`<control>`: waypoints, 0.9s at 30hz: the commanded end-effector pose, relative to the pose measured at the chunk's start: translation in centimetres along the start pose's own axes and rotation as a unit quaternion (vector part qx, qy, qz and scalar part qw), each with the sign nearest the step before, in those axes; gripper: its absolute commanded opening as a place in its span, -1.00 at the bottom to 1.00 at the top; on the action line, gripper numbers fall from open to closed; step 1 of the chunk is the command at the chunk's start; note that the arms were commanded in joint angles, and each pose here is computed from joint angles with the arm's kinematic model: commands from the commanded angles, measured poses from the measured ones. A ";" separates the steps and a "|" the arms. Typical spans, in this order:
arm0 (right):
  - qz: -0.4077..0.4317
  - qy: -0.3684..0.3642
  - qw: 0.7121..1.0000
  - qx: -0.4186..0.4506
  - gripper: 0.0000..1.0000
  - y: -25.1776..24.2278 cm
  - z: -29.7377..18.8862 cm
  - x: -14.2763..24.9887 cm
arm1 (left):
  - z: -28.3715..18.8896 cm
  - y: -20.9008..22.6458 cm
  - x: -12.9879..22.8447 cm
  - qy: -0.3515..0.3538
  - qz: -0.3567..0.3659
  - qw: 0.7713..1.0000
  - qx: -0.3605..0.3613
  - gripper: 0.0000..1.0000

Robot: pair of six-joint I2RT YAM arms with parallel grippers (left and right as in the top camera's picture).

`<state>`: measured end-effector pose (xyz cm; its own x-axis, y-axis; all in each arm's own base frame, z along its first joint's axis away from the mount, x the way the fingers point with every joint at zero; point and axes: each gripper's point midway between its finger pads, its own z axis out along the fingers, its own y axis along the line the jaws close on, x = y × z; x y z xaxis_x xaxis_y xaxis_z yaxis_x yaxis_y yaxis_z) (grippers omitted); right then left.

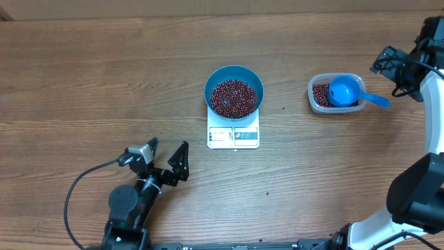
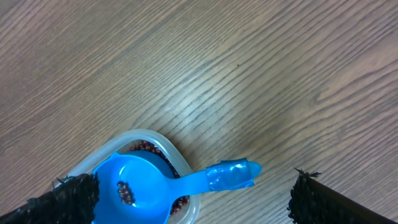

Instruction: Scoop item into bowl and weigh 150g on scale

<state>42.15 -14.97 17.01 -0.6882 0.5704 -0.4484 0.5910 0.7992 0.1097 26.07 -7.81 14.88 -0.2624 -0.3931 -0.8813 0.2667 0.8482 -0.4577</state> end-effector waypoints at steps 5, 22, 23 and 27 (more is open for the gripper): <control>0.001 -0.007 1.000 -0.003 1.00 0.2 -0.5 -0.1 | -2.0 2.5 -0.8 -0.025 0.107 0.991 -0.075 0.99; 0.001 -0.007 1.000 -0.003 1.00 0.2 -0.5 -0.1 | -3.2 3.0 -1.9 -0.049 0.196 0.974 -0.101 0.99; 0.001 -0.007 1.000 -0.003 1.00 0.2 -0.5 -0.1 | -3.2 3.0 -1.9 -0.049 0.196 0.974 -0.101 0.99; 0.001 -0.007 1.000 -0.003 1.00 0.2 -0.5 -0.1 | -3.2 3.0 -1.9 -0.049 0.196 0.974 -0.102 0.99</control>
<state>42.18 -14.86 16.97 -0.6894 0.5709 -0.4459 0.5884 0.8003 0.1149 24.33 -3.88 15.60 -0.0943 -0.0799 -0.9923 0.1567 0.9832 -0.0940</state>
